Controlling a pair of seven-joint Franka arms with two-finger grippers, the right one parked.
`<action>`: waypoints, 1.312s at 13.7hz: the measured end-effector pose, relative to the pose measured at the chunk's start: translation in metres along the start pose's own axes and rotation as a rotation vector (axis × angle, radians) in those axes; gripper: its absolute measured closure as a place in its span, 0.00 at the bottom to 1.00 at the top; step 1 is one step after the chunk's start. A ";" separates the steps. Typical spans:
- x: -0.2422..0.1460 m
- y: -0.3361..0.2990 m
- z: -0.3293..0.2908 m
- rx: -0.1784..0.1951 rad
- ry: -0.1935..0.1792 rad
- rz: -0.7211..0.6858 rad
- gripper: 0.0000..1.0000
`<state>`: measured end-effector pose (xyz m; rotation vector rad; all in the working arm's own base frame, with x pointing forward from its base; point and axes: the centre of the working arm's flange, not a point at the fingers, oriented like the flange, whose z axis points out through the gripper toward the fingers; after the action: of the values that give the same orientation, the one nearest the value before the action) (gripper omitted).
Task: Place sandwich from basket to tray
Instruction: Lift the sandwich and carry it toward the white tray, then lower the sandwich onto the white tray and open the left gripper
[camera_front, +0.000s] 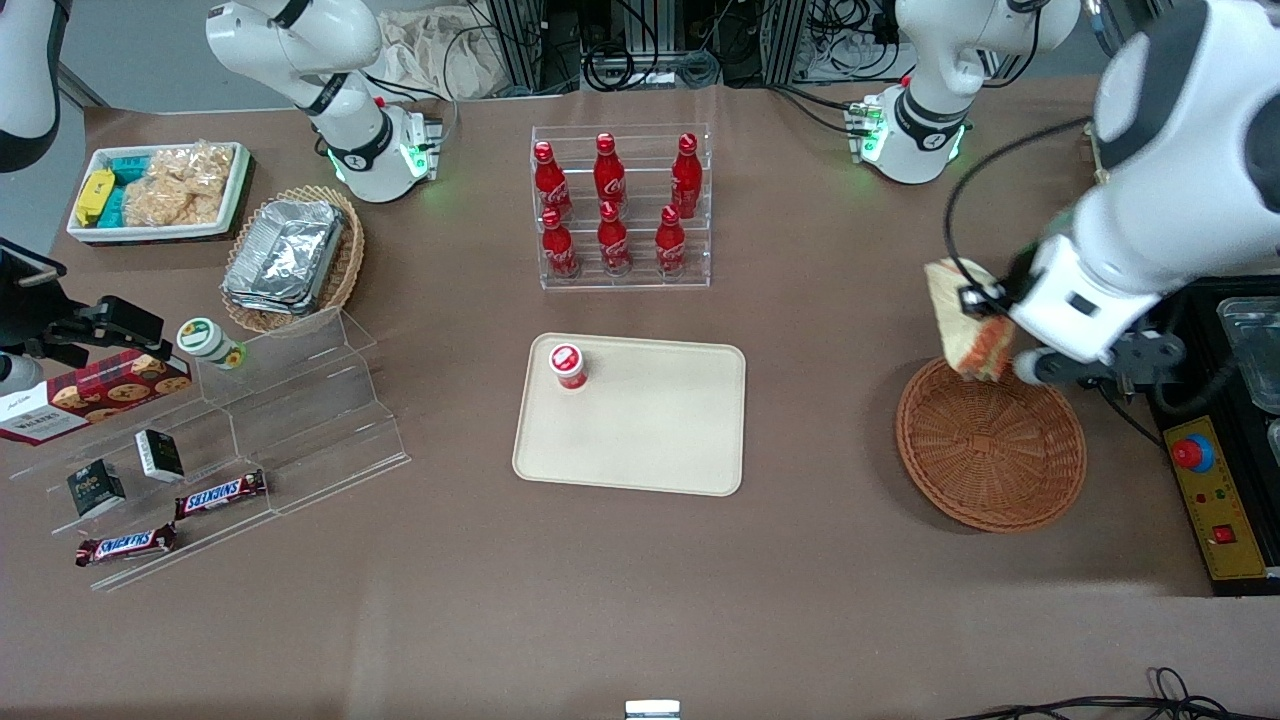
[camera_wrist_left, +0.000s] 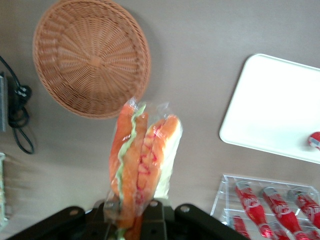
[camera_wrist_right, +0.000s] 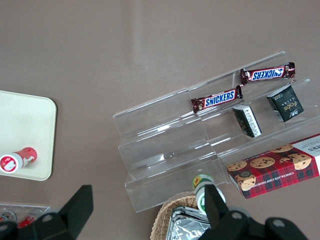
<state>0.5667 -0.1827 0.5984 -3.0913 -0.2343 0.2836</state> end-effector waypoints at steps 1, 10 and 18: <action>-0.016 0.026 -0.003 0.004 0.008 -0.019 0.84; -0.008 0.237 0.167 -0.047 0.043 -0.178 0.84; 0.022 0.289 0.343 0.000 0.044 -0.171 0.84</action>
<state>0.5678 -0.4599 0.2453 -3.0478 -0.4938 0.2097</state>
